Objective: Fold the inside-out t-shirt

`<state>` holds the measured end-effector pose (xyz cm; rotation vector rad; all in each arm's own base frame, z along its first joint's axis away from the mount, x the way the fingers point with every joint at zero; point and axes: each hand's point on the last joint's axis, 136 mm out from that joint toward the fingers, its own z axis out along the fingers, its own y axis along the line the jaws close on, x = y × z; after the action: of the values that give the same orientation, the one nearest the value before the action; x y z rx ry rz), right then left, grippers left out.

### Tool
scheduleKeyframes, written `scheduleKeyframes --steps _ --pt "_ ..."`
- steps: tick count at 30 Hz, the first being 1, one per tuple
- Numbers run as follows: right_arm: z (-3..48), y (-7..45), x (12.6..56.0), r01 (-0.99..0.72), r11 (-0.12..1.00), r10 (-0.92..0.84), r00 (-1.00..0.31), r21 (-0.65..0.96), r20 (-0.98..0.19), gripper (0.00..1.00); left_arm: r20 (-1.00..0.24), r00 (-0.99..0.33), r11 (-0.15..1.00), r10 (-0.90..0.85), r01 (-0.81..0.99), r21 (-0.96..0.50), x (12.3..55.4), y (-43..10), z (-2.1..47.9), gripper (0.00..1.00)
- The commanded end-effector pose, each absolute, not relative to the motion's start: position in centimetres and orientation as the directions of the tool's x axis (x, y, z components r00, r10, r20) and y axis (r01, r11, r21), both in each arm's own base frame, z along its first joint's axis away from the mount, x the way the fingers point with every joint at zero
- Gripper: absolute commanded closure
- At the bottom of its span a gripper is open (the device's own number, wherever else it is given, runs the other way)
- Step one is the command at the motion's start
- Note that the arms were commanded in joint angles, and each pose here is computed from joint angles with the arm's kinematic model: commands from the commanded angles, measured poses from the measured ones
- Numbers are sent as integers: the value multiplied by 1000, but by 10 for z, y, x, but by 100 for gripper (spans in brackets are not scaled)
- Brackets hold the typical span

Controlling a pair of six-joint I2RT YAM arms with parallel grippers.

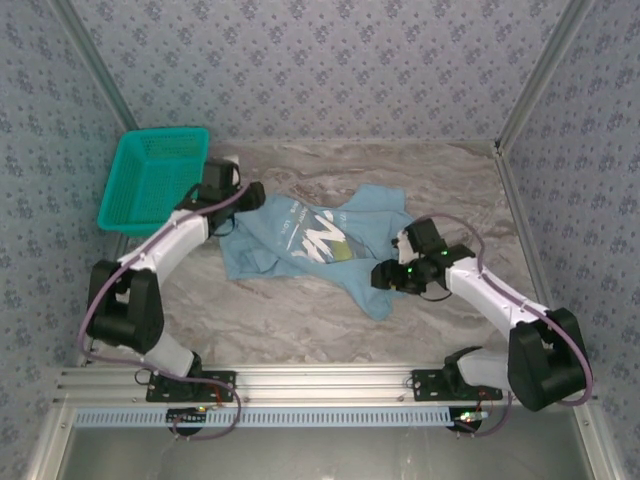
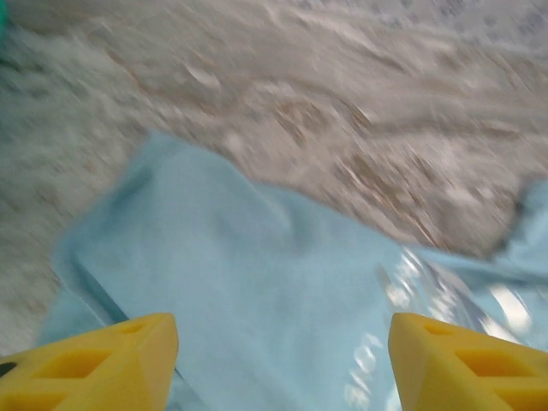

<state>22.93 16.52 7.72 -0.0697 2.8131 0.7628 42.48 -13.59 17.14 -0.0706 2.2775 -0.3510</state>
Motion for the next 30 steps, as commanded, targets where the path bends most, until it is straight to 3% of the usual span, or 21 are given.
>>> scheduleKeyframes --steps 1,2,4,6,9,11,16,19,22,27,30 --pt "81 194 251 -168 803 9 -956 572 -294 39 -729 -661 928 -181 130 -348 400 -164 176 33" --pt "82 201 257 -177 788 5 -956 590 -292 44 -724 -668 919 -172 154 -362 392 -171 172 33" --pt "93 215 272 -193 750 5 -955 632 -297 66 -715 -685 897 -141 217 -385 374 -190 166 34" --pt "111 225 290 -201 709 39 -946 676 -322 80 -714 -693 870 -99 287 -400 357 -209 162 35" --pt "139 229 322 -150 608 166 -936 780 -309 85 -730 -683 821 -20 406 -402 333 -238 156 35" --pt "146 225 345 -86 529 269 -927 845 -262 83 -749 -663 785 22 475 -397 322 -257 154 35" --pt "134 211 400 62 338 441 -892 939 -100 67 -769 -623 721 139 597 -353 308 -308 152 33" --pt "117 197 416 103 328 469 -880 939 -67 64 -791 -573 671 215 675 -307 296 -345 150 32" --pt "107 182 418 108 396 473 -875 912 -102 62 -806 -491 622 330 756 -206 282 -371 142 27" --pt "93 151 399 97 671 377 -898 735 -226 52 -795 -299 493 528 870 0 272 -400 133 23" --pt "91 129 393 86 752 346 -895 653 -281 48 -745 -187 398 640 910 114 264 -420 119 23"
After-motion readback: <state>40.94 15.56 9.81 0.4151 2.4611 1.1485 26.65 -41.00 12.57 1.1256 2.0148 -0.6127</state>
